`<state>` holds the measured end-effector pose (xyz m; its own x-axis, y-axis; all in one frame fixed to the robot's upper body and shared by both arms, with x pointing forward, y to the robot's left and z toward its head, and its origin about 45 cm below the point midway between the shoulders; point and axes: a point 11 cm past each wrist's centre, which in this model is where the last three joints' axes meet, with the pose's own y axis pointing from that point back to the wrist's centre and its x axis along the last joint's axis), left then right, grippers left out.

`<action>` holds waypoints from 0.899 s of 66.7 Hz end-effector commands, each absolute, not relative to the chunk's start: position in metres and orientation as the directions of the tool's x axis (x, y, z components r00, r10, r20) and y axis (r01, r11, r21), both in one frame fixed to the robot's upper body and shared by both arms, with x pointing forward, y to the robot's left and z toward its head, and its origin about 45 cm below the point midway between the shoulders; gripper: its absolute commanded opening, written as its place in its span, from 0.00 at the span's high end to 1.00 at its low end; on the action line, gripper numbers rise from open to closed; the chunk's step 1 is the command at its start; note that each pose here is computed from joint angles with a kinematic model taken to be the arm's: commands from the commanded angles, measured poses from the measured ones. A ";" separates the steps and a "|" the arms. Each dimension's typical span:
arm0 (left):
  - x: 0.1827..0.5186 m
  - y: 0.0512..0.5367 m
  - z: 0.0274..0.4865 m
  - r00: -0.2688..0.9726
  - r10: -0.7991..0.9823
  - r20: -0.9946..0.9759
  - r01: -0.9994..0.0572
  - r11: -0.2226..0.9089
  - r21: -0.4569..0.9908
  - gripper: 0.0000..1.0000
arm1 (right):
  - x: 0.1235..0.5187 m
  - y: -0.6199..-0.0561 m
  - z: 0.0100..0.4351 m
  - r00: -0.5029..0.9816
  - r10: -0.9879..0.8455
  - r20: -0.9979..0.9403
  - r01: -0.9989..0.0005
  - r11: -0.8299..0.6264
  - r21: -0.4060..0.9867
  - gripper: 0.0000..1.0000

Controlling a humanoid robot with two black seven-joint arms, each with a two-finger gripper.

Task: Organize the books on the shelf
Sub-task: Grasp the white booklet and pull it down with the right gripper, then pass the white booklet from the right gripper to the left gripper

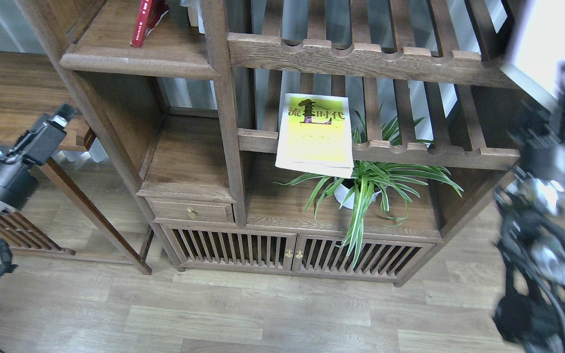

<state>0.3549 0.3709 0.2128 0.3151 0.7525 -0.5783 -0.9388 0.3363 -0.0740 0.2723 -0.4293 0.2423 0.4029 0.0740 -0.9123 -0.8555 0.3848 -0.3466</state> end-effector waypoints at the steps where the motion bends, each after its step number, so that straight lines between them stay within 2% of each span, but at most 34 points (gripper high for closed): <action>1: 0.354 0.367 0.205 0.308 0.747 -0.589 -0.939 0.339 -0.061 0.01 | 0.208 -0.462 0.200 0.329 0.054 -0.943 -0.833 0.487 -0.263 0.95; 5: 0.353 0.364 0.199 0.300 0.742 -0.600 -0.939 0.341 -0.048 0.01 | 0.179 -0.468 0.180 0.274 0.035 -0.961 -0.830 0.513 -0.218 0.95; 12: 0.353 0.356 0.190 0.291 0.727 -0.622 -0.939 0.340 -0.041 0.01 | 0.151 -0.461 0.153 0.191 0.039 -0.981 -0.849 0.509 -0.145 0.95; 23: 0.343 0.345 0.166 0.258 0.708 -0.657 -0.939 0.343 0.001 0.00 | 0.141 -0.431 0.102 0.023 0.086 -0.996 -0.908 0.418 0.015 0.95; 33: 0.323 0.328 0.133 0.215 0.682 -0.699 -0.930 0.361 0.066 0.00 | 0.146 -0.409 0.082 -0.059 0.054 -0.997 -0.942 0.328 0.074 0.95; 35: 0.308 0.321 0.111 0.175 0.673 -0.718 -0.924 0.365 0.117 0.00 | 0.146 -0.390 0.065 -0.116 0.053 -0.992 -0.955 0.269 0.126 0.94; 42: 0.279 0.312 0.075 0.104 0.669 -0.736 -0.901 0.376 0.214 0.00 | 0.154 -0.358 0.051 -0.155 0.077 -0.985 -0.974 0.154 0.166 0.95; 50: 0.265 0.299 0.058 0.051 0.624 -0.780 -0.868 0.414 0.275 0.00 | 0.162 -0.317 0.041 -0.187 0.086 -0.979 -0.982 -0.021 0.186 0.95; 60: 0.248 0.258 0.045 -0.070 0.422 -0.904 -0.782 0.540 0.313 0.00 | 0.175 -0.270 0.037 -0.199 0.095 -0.975 -0.967 -0.182 0.179 0.95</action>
<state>0.2602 0.2850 0.0521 0.0086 0.5590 -0.8291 -0.8430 0.4500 0.2946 0.1679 -0.3008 0.0394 -0.1909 0.0893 -0.9775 -0.9800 -0.0743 0.1846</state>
